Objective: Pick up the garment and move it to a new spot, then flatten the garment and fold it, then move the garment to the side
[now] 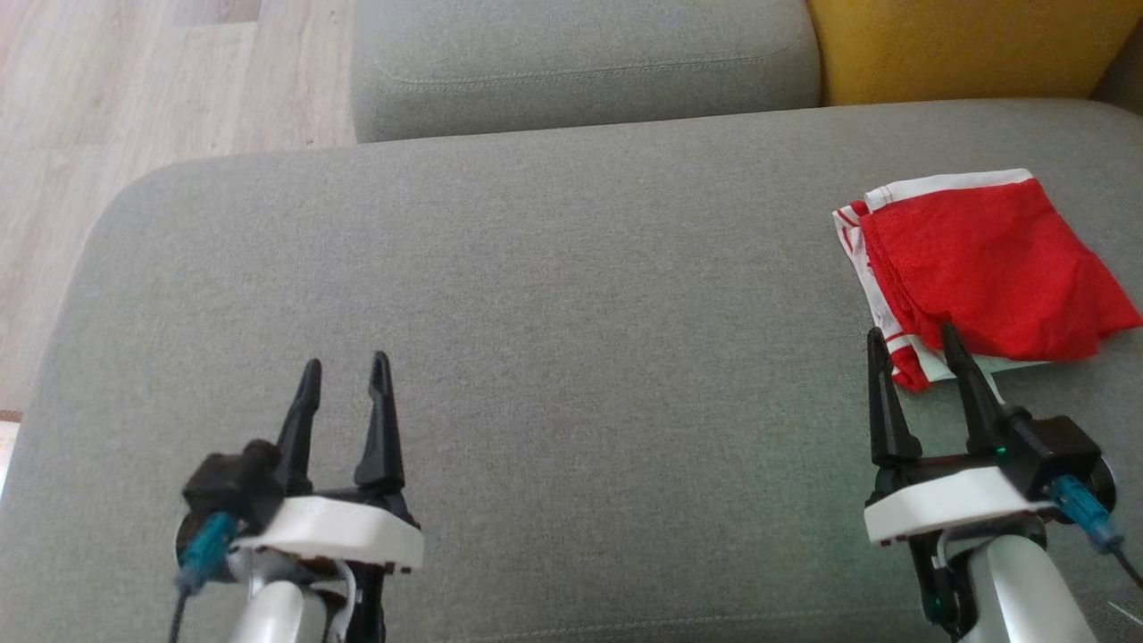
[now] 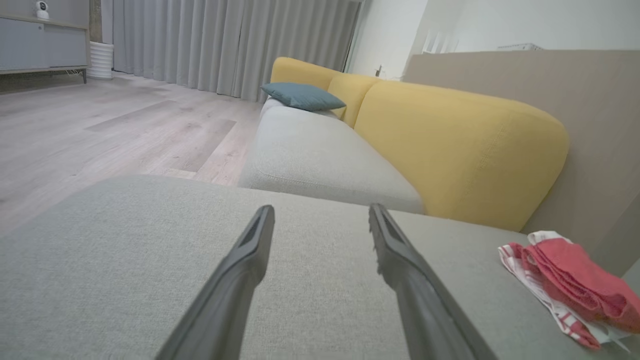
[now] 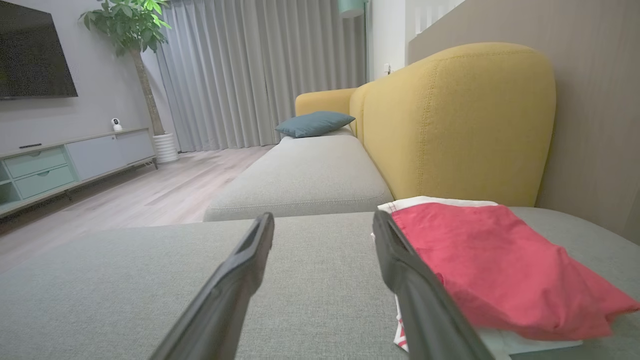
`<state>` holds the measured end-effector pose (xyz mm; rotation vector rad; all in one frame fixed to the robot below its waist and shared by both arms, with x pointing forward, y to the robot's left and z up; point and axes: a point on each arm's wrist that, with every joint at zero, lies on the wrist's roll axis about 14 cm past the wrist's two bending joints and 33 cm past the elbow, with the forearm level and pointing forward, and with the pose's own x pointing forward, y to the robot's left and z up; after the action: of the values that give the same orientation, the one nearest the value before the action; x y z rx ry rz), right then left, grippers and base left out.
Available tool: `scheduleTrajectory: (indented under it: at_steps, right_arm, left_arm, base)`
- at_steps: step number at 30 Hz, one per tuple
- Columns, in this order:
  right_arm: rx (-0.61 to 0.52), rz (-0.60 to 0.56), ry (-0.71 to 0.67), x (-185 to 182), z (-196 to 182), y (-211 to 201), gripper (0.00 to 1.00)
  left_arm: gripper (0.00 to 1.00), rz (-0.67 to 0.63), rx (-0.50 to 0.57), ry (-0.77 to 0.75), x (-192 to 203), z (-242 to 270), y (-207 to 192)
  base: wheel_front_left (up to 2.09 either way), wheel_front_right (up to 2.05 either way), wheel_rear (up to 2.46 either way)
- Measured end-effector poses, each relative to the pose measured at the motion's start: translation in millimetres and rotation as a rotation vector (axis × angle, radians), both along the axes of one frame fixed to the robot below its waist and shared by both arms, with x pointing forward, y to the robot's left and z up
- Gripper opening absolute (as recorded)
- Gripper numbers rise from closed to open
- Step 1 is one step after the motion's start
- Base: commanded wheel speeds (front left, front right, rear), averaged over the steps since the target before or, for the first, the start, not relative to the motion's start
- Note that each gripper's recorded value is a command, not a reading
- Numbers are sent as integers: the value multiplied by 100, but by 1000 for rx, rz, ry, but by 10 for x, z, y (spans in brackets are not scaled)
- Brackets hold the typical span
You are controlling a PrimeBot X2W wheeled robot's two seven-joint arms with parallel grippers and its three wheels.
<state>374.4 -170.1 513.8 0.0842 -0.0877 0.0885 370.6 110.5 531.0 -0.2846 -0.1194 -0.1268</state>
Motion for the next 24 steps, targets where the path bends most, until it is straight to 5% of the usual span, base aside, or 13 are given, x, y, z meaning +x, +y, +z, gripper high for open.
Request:
scheduleTrajectory:
  at_steps: [24]
  right_arm:
    - [27,-1,15,-7,-49,4,100]
  left_arm:
    - [100,-24,27,-7,20,-14,-12]
  base:
    - [0,0,0]
